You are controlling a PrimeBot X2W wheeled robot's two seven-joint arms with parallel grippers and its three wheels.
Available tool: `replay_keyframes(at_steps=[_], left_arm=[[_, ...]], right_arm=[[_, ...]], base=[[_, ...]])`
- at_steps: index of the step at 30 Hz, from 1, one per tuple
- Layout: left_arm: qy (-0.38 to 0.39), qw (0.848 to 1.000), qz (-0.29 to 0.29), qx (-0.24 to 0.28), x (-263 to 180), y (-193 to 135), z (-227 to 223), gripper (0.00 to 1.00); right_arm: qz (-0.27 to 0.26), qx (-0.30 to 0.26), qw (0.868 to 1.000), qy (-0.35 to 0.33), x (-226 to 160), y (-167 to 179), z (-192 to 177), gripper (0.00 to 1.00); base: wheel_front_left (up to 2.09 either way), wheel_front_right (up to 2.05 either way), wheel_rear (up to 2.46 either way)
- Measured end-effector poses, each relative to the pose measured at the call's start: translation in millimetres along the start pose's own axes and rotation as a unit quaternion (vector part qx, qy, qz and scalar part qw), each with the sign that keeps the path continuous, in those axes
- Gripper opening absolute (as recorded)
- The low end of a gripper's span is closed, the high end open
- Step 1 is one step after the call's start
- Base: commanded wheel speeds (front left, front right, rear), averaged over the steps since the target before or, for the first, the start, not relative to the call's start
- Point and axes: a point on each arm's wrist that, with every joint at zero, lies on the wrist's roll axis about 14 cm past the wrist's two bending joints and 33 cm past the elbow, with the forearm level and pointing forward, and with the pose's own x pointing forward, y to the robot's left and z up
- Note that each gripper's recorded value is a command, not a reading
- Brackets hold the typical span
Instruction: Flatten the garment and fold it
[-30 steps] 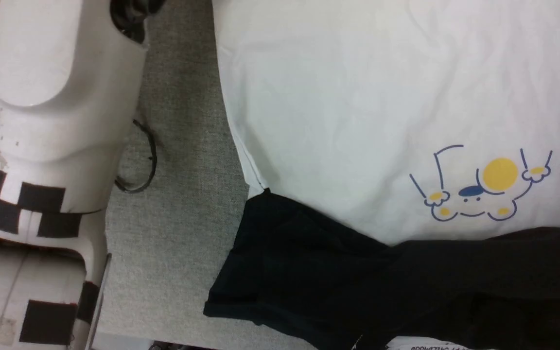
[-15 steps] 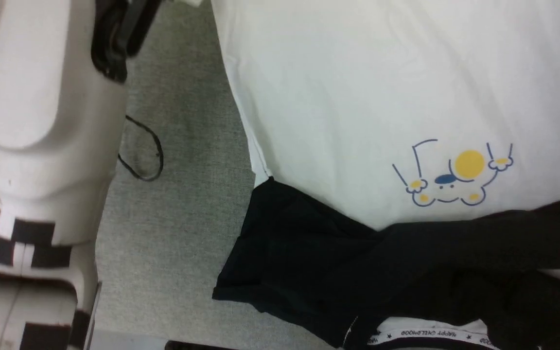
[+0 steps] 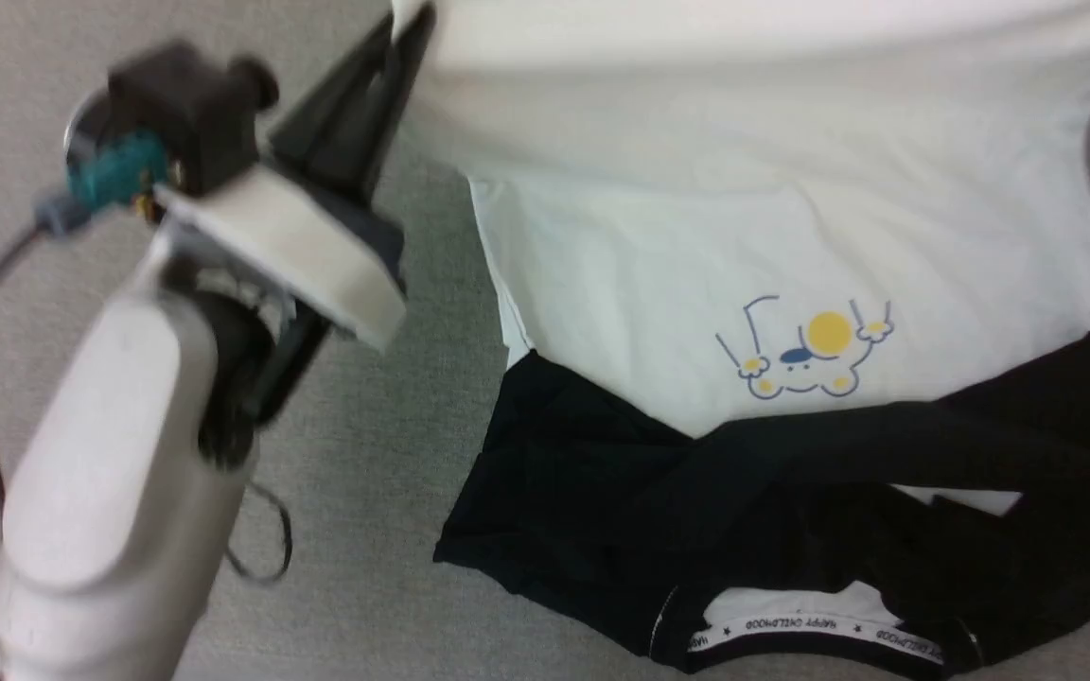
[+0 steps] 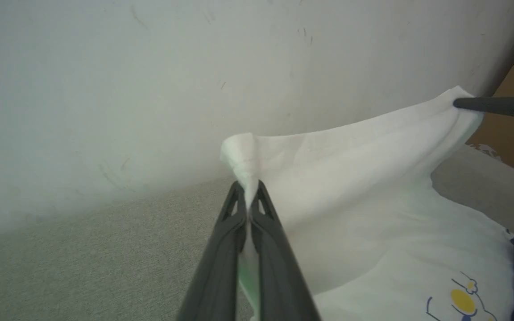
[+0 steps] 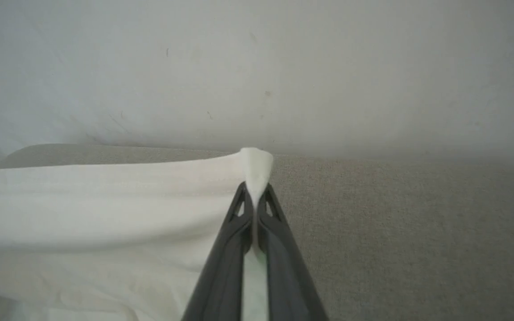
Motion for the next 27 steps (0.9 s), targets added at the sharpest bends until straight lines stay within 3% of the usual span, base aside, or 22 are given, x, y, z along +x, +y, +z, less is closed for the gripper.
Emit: replay_keyframes(at_steps=[7, 17, 27], left_arm=[[-0.012, 1.000, -0.023, -0.006, -57, -44, 18, 0.00], [0.012, 0.999, -0.034, 0.002, -134, -98, -5, 0.00], [0.023, 0.998, -0.011, -0.063, -177, -124, -29, 0.00]], right_arm=[[-0.002, 0.018, 1.000, 0.003, -69, 7, -2, 0.00], [-0.014, 0.060, 0.998, 0.009, -154, 21, -32, 0.00], [-0.039, 0.112, 0.991, 0.053, -209, 19, -76, 0.00]], base=[[0.00, 0.00, 0.00], [0.00, 0.00, 0.00], [0.00, 0.00, 0.00]])
